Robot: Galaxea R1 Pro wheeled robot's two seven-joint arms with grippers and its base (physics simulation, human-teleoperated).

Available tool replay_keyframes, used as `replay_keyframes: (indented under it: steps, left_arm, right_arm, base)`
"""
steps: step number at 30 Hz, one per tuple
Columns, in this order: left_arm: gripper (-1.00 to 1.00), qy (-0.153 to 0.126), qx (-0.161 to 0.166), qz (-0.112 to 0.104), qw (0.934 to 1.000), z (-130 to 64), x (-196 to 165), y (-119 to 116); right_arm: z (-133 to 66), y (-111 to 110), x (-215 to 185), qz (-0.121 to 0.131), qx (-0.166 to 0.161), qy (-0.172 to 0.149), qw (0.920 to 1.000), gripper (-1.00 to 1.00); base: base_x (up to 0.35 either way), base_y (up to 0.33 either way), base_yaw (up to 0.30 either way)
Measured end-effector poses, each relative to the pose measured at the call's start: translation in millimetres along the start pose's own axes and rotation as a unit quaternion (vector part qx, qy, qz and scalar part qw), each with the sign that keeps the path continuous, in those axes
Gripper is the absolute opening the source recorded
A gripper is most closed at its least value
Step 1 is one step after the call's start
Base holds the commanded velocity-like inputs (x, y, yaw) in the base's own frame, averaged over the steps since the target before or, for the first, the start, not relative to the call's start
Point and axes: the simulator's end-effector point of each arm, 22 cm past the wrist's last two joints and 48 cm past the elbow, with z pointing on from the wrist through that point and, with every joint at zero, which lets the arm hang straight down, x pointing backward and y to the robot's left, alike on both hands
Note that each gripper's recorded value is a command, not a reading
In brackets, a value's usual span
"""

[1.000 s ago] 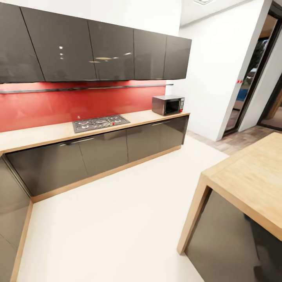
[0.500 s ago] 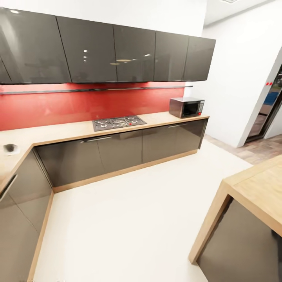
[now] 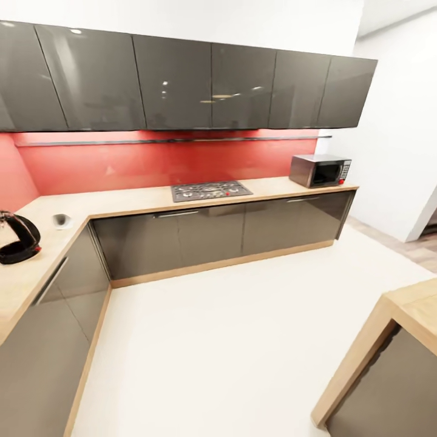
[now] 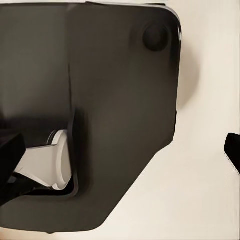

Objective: Set up a coffee station on the kitchen countertop: keep the coffee maker on the countertop, move the bottle of coffee from the kitchen shelf to the counter next to the coffee maker, place a paper coffee filter on top of the coffee maker, put the saucer next to the coffee maker with the coffee cup on the saucer, and place the electric kettle next to the coffee maker.

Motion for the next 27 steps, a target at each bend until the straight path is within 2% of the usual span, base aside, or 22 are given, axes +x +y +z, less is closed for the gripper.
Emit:
replay_keyframes:
  steps: [27]
  left_arm:
    - [1.00, -0.003, 0.001, 0.000, 1.0000, 0.0, -2.4, -1.0]
  right_arm:
    - [0.0, 0.4, -2.3, -0.001, 0.000, -0.003, 1.0000, 1.00]
  base:
    - [0.000, 0.000, 0.279]
